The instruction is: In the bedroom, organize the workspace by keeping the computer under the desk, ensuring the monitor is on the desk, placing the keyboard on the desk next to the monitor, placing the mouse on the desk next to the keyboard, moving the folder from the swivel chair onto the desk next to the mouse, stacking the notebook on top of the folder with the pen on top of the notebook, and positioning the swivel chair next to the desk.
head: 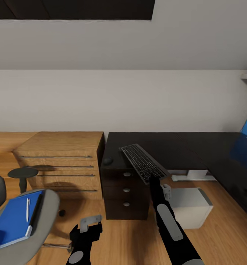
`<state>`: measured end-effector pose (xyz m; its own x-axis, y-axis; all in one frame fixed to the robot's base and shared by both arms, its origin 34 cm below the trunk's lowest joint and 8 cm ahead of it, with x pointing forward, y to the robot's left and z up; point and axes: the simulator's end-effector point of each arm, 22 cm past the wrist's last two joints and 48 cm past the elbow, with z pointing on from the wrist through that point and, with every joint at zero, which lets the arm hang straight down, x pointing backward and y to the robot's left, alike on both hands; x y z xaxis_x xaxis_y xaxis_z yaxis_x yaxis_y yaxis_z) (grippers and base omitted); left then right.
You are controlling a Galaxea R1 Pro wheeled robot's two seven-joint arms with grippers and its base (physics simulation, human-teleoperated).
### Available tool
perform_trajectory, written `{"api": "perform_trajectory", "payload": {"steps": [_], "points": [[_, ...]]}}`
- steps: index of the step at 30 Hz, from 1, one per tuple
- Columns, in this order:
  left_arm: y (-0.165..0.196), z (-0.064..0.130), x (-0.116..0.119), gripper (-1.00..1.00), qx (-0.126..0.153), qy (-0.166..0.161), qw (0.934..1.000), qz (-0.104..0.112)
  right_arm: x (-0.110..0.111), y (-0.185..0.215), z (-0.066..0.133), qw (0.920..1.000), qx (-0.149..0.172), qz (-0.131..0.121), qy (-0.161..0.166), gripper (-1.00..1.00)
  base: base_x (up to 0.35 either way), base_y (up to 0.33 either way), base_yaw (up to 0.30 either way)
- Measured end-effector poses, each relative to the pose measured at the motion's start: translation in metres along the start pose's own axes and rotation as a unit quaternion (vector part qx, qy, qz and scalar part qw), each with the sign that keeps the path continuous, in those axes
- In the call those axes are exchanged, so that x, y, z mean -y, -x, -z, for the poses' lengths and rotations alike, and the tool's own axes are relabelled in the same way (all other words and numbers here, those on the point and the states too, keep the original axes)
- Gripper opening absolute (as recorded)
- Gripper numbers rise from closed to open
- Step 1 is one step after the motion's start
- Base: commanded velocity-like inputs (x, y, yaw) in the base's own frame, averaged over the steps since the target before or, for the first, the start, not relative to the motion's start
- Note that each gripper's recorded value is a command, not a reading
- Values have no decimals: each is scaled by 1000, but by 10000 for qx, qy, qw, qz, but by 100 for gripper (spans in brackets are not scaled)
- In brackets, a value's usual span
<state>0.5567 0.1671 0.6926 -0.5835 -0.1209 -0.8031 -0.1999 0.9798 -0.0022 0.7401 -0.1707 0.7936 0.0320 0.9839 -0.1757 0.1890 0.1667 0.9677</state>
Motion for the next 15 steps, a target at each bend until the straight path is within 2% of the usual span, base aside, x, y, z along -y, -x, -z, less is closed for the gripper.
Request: {"api": "perform_trajectory", "payload": {"steps": [8, 15], "points": [[-2, 0, 3, 100, -20, -31, 10000, -20, 3, 0, -1, 10000, 9, -14, -38, -100, 206, 1, -224], [-4, -1, 3, 100, -45, -27, 10000, -26, 7, -4, -1, 10000, -27, 59, -44, -100, 23, 0, -193]]}}
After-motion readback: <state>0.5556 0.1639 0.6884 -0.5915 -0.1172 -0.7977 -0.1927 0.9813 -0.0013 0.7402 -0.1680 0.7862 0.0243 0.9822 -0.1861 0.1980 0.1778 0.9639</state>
